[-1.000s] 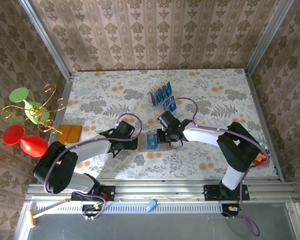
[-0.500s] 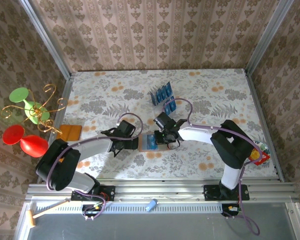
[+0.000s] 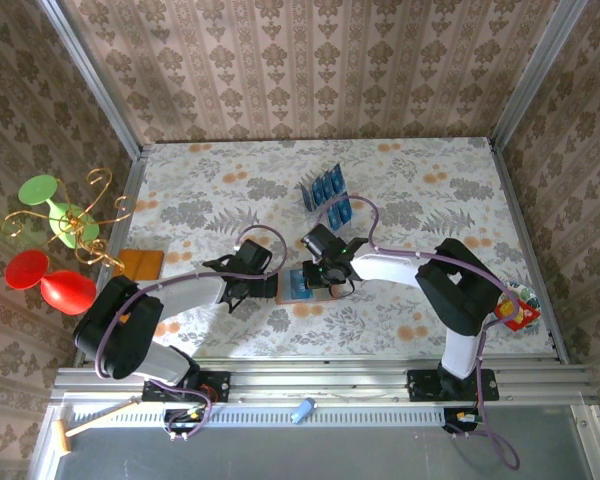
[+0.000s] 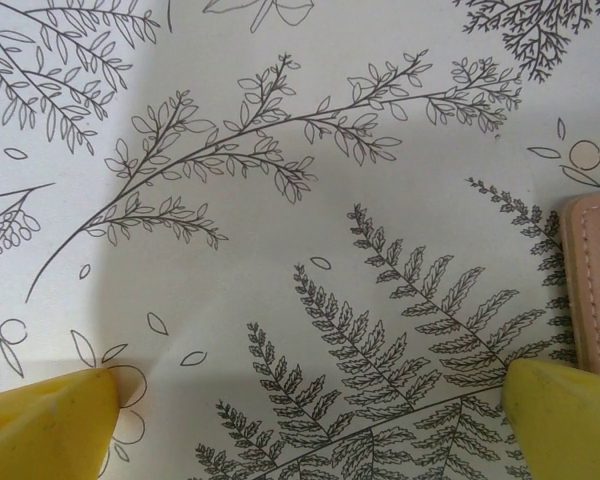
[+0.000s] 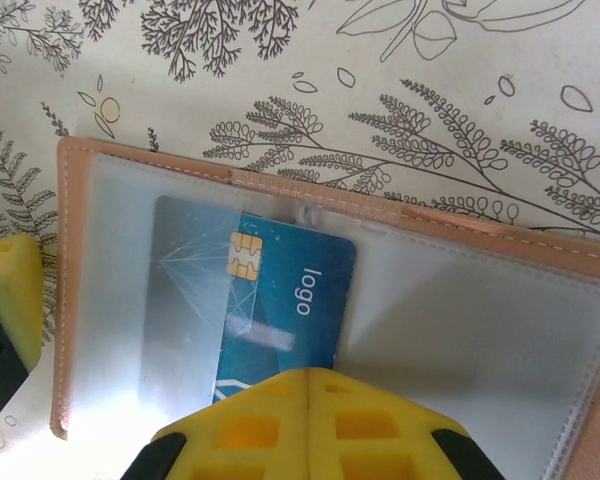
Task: Put the credit cards into the card holder
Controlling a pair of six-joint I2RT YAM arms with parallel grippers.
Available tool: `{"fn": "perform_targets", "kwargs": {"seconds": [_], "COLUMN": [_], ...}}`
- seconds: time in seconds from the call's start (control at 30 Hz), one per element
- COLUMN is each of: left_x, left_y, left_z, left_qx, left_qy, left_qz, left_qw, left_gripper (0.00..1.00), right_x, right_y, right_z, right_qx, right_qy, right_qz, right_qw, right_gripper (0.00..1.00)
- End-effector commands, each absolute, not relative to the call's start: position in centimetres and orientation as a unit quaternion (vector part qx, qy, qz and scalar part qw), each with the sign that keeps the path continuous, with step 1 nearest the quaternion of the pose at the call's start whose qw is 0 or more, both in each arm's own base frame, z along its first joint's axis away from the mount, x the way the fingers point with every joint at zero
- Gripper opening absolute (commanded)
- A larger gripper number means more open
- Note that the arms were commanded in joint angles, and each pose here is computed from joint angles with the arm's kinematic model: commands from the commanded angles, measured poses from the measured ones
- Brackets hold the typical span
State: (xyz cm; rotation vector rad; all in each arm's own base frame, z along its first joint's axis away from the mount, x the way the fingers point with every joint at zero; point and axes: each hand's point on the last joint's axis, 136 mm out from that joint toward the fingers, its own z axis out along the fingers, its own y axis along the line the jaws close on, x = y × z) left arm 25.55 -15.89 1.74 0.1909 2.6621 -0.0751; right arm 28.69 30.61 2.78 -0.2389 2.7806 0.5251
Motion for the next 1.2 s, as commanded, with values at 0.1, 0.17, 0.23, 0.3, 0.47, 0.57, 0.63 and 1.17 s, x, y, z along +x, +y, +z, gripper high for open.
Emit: {"fn": "perform_targets", "kwargs": {"seconds": [0.1,0.17,0.23,0.3,0.47,0.57,0.63,1.17], "left_x": [25.4,25.4,25.3,25.3,25.3,25.4,25.4,25.6], "left_y": [-16.5,-16.5,-16.6,-16.6,-16.5,-16.2,-16.0,-14.4], "left_z": [0.9,0.9,0.9,0.8,1.0,1.3,1.8,1.6], "left_qx": [0.069,0.069,0.07,0.069,0.068,0.067,0.064,0.05], "left_qy": [0.971,0.971,0.971,0.971,0.971,0.97,0.97,0.973], "left_qz": [-0.035,-0.036,-0.036,-0.037,-0.036,-0.031,-0.027,0.001], "left_qw": [0.225,0.225,0.225,0.224,0.227,0.23,0.235,0.227], "left_gripper": [1.0,1.0,1.0,1.0,1.0,1.0,1.0,1.0], "right_x": [28.6,28.6,28.6,28.7,28.6,28.8,29.0,29.1], "right_y": [32.3,32.6,32.9,33.4,33.7,33.0,32.3,30.6], "right_z": [2.7,2.7,3.0,3.3,4.1,4.9,5.2,2.8], "right_qx": [-0.084,-0.084,-0.085,-0.085,-0.088,-0.088,-0.082,-0.07], "right_qy": [0.966,0.965,0.964,0.962,0.959,0.959,0.96,0.969], "right_qz": [0.199,0.203,0.208,0.214,0.223,0.215,0.208,0.181], "right_qw": [0.142,0.141,0.142,0.144,0.148,0.161,0.169,0.154], "right_gripper": [0.08,0.08,0.07,0.08,0.07,0.07,0.08,0.06]}}
